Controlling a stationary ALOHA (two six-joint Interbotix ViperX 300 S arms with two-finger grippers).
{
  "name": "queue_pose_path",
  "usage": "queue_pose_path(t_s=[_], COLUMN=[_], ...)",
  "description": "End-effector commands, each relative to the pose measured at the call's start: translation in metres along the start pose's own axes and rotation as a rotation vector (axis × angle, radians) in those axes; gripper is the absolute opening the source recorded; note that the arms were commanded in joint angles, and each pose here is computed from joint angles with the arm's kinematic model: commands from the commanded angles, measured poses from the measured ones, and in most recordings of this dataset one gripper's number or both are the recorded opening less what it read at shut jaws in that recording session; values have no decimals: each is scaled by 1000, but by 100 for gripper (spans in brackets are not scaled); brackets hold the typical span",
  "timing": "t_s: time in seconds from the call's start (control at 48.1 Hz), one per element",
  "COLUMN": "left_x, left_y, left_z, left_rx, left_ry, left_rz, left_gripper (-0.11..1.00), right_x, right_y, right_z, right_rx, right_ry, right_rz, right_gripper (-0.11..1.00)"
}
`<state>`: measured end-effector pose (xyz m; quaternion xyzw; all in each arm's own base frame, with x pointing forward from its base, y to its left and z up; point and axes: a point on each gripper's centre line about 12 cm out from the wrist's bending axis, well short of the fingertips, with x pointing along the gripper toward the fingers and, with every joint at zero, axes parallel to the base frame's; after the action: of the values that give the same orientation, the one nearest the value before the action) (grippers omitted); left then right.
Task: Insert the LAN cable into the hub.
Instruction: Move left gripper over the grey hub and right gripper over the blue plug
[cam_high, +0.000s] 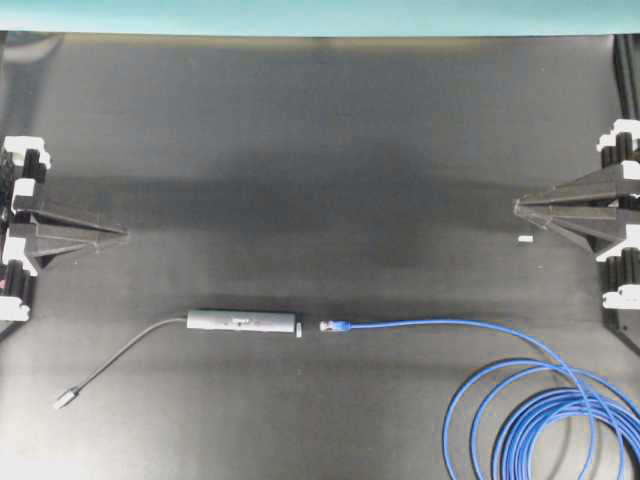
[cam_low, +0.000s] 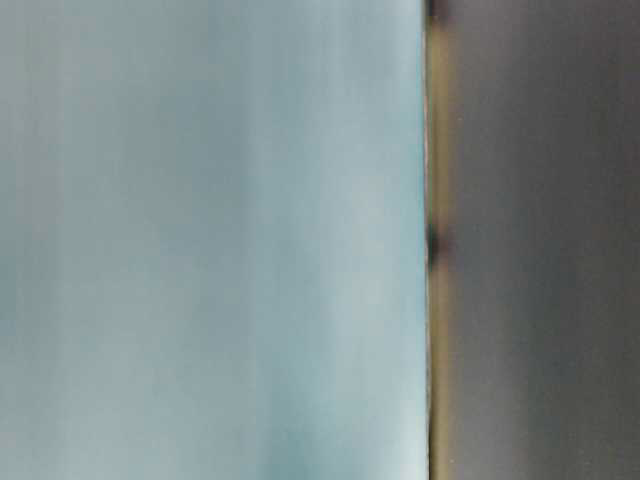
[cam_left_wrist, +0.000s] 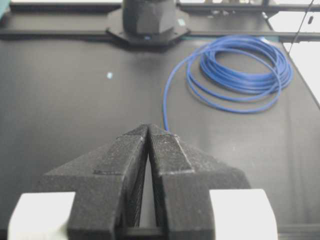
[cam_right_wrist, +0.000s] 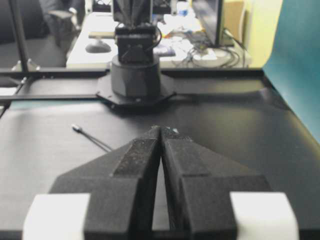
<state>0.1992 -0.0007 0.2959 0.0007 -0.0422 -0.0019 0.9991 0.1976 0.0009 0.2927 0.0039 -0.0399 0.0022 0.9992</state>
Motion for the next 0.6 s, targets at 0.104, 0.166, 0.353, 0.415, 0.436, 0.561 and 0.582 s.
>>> queue_pose_path(t_s=[0.104, 0.166, 0.353, 0.415, 0.436, 0.561, 0.582], left_x=[14, 17, 26, 28, 29, 36, 37], left_y=[-1, -3, -8, -11, -11, -15, -15], left_z=[-5, -3, -3, -5, -6, -12, -13], left_rx=[22, 22, 27, 30, 32, 30, 29], left_ry=[109, 130, 242, 280, 289, 335, 338], left_rz=[-11, -19, -39, -51, -54, -68, -68], left_gripper=[1, 1, 0, 0, 0, 0, 0], right_x=[13, 17, 31, 35, 37, 48, 50], right_y=[1, 2, 10, 14, 15, 24, 25], right_z=[-5, -12, -26, -33, -35, -52, -54], right_rx=[74, 101, 125, 122, 121, 111, 110], right_ry=[115, 201, 427, 500, 525, 667, 685], right_rz=[-5, -3, 15, 26, 31, 55, 57], right_gripper=[0, 0, 0, 0, 0, 0, 0])
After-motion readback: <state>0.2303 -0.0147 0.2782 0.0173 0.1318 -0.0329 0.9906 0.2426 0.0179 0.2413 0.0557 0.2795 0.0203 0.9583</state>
